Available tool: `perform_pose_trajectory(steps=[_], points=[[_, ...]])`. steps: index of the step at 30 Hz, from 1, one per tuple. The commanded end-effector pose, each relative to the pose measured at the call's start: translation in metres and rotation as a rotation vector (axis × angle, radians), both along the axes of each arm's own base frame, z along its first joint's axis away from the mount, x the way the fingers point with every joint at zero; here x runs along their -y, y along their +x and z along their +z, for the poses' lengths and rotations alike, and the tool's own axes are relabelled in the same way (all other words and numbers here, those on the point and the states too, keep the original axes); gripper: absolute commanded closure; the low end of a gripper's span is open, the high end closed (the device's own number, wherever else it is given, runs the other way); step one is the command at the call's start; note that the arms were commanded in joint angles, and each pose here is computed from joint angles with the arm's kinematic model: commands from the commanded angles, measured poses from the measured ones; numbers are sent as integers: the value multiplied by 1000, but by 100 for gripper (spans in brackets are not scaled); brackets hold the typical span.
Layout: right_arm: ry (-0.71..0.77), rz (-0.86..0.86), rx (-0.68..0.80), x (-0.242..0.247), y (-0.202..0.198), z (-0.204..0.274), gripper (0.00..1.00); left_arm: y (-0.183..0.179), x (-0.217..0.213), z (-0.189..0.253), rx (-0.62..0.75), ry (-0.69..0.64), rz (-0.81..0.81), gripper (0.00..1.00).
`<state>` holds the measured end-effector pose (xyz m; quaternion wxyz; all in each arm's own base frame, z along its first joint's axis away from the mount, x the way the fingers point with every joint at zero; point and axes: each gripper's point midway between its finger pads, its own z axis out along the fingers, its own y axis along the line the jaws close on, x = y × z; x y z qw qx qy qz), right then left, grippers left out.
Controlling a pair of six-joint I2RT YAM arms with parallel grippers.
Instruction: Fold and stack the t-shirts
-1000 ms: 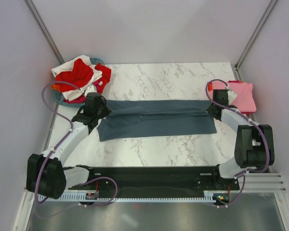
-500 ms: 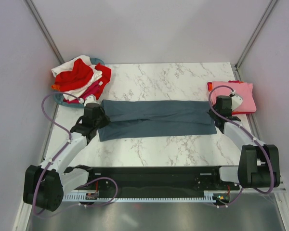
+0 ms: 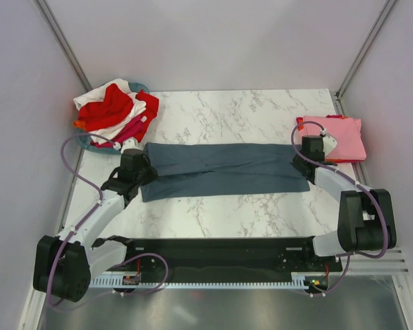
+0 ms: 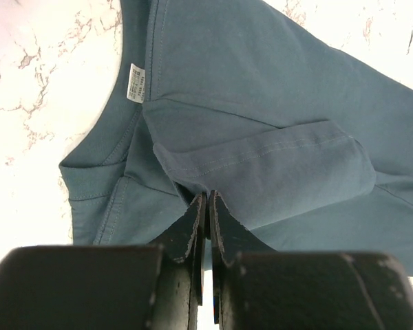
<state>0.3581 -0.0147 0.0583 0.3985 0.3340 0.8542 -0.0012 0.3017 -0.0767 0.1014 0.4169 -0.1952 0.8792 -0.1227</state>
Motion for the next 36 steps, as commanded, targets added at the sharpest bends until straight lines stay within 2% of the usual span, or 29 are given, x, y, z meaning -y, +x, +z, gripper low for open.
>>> perform_pose_trajectory(steps=[1, 10, 21, 32, 36], points=[[-25, -19, -2, 5, 3, 5, 53, 9, 3, 19, 73, -19, -4, 91], [-18, -86, -86, 11, -29, -15, 57, 11, 4, 24, 86, -24, -3, 92], [40, -127, -94, 6, -39, -30, 56, 11, 2, 25, 90, -18, -1, 92], [43, -131, -68, 6, -28, -24, 73, 12, 1, 28, 100, -13, 3, 92], [37, -124, -50, 7, -24, -17, 74, 12, 2, 29, 102, -15, 1, 92]])
